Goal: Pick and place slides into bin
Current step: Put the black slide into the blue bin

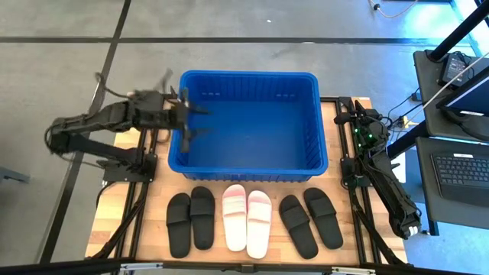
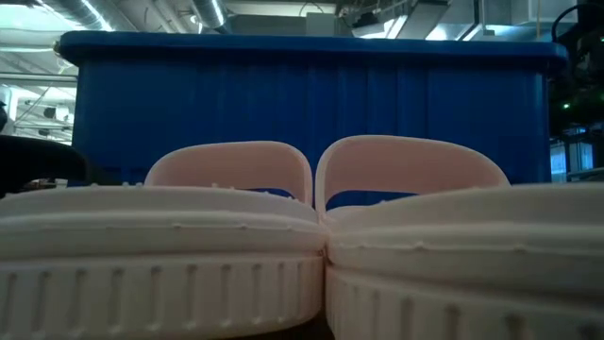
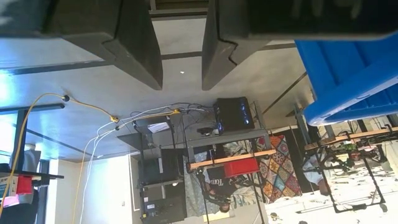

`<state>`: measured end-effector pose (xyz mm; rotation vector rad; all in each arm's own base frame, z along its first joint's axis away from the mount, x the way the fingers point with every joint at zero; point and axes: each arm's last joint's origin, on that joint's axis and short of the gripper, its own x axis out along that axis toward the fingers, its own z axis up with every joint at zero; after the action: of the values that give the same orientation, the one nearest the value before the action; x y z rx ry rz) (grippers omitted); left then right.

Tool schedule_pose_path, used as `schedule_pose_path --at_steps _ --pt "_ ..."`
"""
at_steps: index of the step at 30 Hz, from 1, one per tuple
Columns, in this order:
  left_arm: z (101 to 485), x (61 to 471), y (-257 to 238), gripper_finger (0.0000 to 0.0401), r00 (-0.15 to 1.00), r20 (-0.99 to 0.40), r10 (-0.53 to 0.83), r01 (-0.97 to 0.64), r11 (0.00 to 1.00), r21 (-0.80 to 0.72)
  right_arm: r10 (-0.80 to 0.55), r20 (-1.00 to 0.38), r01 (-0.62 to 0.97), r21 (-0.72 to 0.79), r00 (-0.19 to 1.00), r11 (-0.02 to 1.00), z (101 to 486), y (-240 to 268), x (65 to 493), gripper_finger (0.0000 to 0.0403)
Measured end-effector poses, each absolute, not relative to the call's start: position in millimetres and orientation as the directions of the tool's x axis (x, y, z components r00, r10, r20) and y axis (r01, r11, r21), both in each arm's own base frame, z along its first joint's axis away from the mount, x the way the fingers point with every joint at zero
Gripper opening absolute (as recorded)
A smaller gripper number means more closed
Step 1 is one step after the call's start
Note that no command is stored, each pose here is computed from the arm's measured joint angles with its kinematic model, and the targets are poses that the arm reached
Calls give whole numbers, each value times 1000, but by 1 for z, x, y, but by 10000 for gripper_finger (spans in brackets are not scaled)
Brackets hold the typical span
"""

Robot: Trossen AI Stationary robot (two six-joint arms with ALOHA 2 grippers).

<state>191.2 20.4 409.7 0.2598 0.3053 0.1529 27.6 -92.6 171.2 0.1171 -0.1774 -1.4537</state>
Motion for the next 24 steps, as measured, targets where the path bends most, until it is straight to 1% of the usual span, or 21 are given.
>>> schedule_pose_path --at_steps 3,9,14,18,20,24 --pt "406 204 -3 209 902 -377 211 -112 956 270 -993 49 976 187 107 114 171 -93 28 113" --pt "404 213 -57 209 852 -472 226 -139 967 212 -993 49 976 186 107 114 171 -93 28 113" --pt "410 208 -94 209 820 -547 168 -166 985 53 -993 49 976 187 107 114 171 -93 28 113" --pt "406 207 -118 209 767 -628 131 -193 981 -31 -993 49 975 189 107 114 171 -93 28 113" --pt "403 207 -129 209 728 -677 106 -205 976 -68 -993 48 975 190 107 114 171 -93 28 113" --pt "393 208 -153 209 614 -788 50 -236 964 -123 -993 49 975 191 107 115 171 -93 28 113"
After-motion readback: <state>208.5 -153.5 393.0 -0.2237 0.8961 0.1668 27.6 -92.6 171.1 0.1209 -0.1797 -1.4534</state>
